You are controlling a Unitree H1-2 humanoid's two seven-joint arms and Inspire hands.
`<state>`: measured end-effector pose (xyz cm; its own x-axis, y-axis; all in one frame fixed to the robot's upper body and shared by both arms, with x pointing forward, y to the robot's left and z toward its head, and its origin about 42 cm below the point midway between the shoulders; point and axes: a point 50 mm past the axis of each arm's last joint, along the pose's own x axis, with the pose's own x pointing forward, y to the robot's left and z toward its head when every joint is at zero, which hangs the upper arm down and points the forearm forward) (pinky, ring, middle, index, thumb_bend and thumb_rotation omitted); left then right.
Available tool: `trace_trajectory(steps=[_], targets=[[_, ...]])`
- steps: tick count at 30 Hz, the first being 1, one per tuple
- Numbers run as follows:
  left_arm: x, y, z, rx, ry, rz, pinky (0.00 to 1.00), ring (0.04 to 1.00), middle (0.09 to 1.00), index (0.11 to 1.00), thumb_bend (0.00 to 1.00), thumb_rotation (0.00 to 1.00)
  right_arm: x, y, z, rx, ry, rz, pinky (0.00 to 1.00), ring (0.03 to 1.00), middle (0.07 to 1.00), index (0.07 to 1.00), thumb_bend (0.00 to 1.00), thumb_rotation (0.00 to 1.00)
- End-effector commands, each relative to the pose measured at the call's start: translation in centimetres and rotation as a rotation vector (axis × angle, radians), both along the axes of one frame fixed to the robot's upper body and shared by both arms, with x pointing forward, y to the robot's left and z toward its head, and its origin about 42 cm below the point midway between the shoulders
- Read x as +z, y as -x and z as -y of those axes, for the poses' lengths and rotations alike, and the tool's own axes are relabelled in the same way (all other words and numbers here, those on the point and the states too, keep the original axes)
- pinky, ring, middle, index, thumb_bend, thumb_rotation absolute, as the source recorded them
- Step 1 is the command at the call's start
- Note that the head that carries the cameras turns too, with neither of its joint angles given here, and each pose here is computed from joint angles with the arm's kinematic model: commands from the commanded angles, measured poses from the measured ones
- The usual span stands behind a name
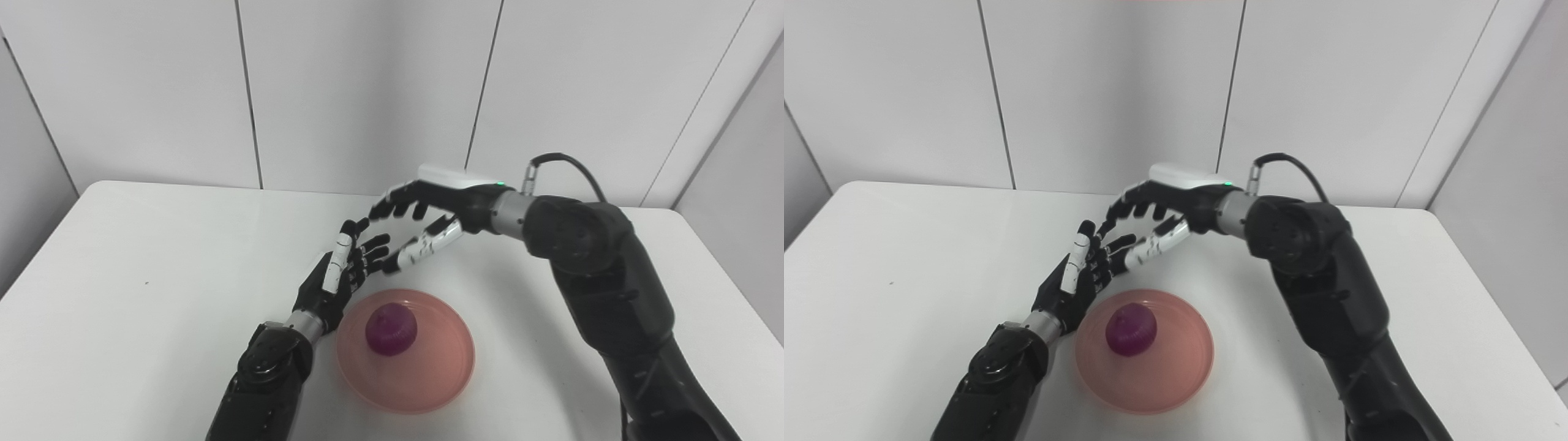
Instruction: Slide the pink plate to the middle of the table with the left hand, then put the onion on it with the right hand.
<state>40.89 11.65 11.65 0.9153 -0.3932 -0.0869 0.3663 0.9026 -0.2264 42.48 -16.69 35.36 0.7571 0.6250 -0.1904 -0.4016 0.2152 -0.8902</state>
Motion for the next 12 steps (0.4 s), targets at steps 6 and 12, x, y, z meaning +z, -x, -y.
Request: trace_trajectory(steps=[6,12], targets=[[-4.4,1.8,-1.6,0.023,-0.043,-0.181,0.91,0.888,0.867,0.981,0.79,0.97,-4.1,-1.8,2.9,-0.064,-0.427,-0.065,0.80,0.829,0.825,0.847,1.00,0.99],[-4.4,1.8,-1.8,0.024,-0.043,-0.183,0.91,0.887,0.865,0.979,0.80,0.97,-9.4,-1.7,3.2,-0.212,-0.790,-0.201,0.95,0.886,0.834,0.845,1.00,1.00]])
